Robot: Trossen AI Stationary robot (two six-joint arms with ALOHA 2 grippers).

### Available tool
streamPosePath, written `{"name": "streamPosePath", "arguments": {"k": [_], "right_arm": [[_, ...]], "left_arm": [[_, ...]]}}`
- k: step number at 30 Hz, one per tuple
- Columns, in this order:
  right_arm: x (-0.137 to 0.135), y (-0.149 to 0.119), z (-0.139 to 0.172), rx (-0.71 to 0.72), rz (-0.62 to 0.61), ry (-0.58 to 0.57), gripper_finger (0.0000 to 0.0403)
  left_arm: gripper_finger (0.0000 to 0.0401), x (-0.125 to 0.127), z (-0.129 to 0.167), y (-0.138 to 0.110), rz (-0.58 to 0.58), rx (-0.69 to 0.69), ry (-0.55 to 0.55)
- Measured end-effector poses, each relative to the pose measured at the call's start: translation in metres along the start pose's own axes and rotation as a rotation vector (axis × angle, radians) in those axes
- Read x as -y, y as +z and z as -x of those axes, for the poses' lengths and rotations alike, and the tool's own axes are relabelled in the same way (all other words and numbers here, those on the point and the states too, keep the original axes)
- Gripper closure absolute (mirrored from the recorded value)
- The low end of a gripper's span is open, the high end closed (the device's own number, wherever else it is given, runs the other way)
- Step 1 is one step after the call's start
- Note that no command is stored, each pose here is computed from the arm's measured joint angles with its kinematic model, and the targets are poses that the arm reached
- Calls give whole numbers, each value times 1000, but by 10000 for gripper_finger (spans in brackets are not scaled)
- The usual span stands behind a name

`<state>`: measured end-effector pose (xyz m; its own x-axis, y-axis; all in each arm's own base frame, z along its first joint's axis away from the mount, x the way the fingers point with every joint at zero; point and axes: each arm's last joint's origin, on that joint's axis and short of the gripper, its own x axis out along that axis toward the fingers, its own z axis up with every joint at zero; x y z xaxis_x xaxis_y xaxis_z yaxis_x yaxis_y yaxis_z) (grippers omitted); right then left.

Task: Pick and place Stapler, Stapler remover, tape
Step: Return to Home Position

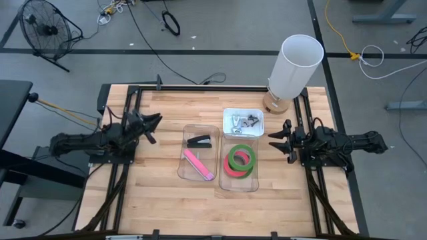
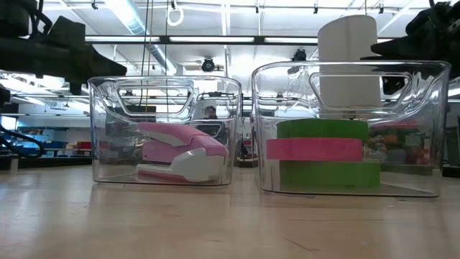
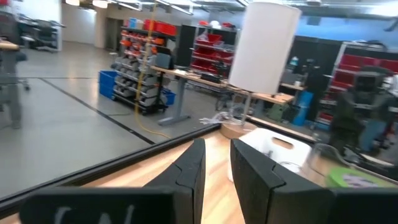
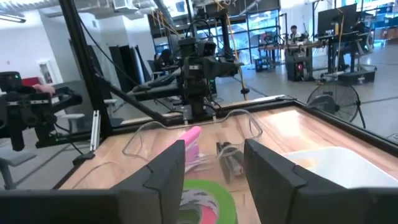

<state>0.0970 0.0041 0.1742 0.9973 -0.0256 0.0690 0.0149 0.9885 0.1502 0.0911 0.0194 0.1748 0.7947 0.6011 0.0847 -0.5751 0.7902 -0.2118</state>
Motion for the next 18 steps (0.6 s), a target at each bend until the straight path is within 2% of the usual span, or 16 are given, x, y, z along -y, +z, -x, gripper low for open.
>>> {"name": "streamPosePath", "arguments": {"k": [7,14,18], "right_arm": [[0,0,0,2,0,0,239],[0,0,0,2,0,0,239],[0,0,0,2,0,0,239]], "left_arm": [[323,6,3,-1,6,-16,-76],[323,8,4,-1,10,-20,-91],[323,9,4,-2,123,-44,-155]]}}
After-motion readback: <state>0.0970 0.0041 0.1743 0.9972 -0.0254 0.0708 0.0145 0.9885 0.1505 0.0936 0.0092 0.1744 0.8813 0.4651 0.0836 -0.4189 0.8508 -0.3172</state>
